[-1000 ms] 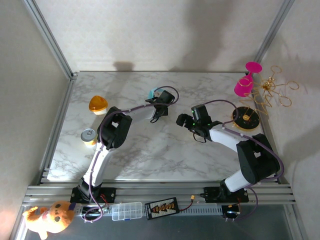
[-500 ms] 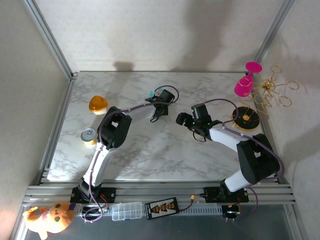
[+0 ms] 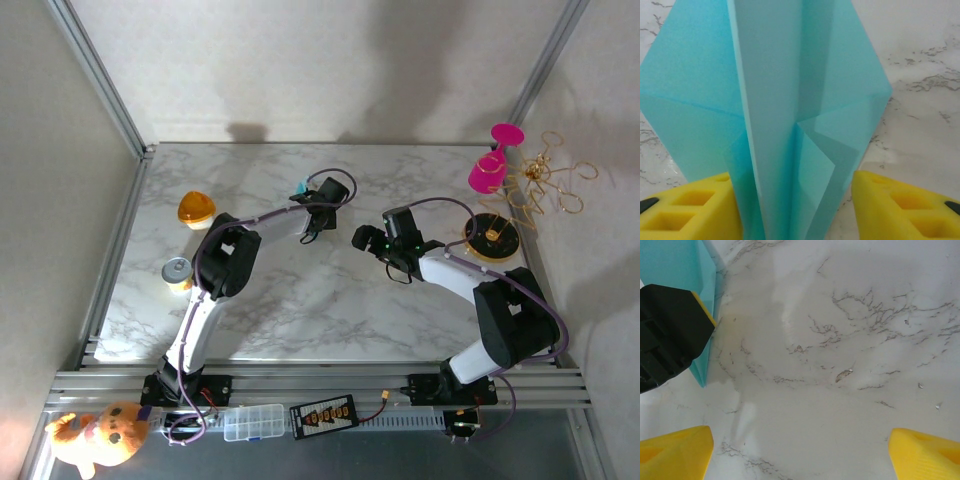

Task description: Fold a paper plane with a square sheet of paper (pick it up from the middle)

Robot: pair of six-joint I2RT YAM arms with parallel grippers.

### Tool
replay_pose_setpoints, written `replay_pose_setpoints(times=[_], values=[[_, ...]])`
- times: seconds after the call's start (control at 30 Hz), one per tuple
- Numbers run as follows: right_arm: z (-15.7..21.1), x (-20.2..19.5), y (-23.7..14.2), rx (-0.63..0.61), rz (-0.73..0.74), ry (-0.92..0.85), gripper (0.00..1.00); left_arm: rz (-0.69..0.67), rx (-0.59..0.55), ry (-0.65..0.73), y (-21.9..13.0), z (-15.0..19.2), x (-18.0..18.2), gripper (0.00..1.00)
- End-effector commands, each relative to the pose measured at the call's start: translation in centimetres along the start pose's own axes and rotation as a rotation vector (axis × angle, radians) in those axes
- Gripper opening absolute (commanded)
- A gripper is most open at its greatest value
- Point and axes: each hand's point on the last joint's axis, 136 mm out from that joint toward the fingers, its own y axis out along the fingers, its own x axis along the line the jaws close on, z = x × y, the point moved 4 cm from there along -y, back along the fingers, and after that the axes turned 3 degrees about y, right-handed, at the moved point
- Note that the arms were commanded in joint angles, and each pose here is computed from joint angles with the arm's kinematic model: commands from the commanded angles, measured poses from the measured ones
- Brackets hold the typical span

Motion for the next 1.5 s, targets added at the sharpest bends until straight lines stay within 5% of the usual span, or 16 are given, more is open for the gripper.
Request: replay_pose_setpoints(times=[0.0, 0.27, 0.47, 0.8, 1.17, 1.47], values=[[-0.7, 0.4, -0.2, -0.010, -0.004, 0.010, 0.91, 0.028, -0.056, -0.051, -3.2, -2.8, 0.1, 0.57], [-1.4, 0.9, -0.9, -0.035, -0.010, 0.005, 0.91, 0.059, -0.124, -0.093, -6.9, -4.8, 0.7, 0.64], [-3.3, 1.1, -2.4, -0.119, 0.014, -0.028, 0.93, 0.108, -0.252, -0.168, -12.9, -6.8, 2.7, 0.70], [-9.2, 0.8, -9.8, -0.526, 0.149, -0.172, 0.99, -0.084, -0.658, -0.345, -24.0, -4.3, 14.9, 1.00], [-9.4, -6.7, -14.6, -0.941, 0.435, -0.230, 0.99, -0.440, -0.828, -0.535, -22.9, 6.1, 28.3, 1.00], [-8.3, -12.1, -12.1, -0.910, 0.492, -0.275, 0.99, -0.402, -0.878, -0.458, -21.5, 7.5, 30.7, 1.00]])
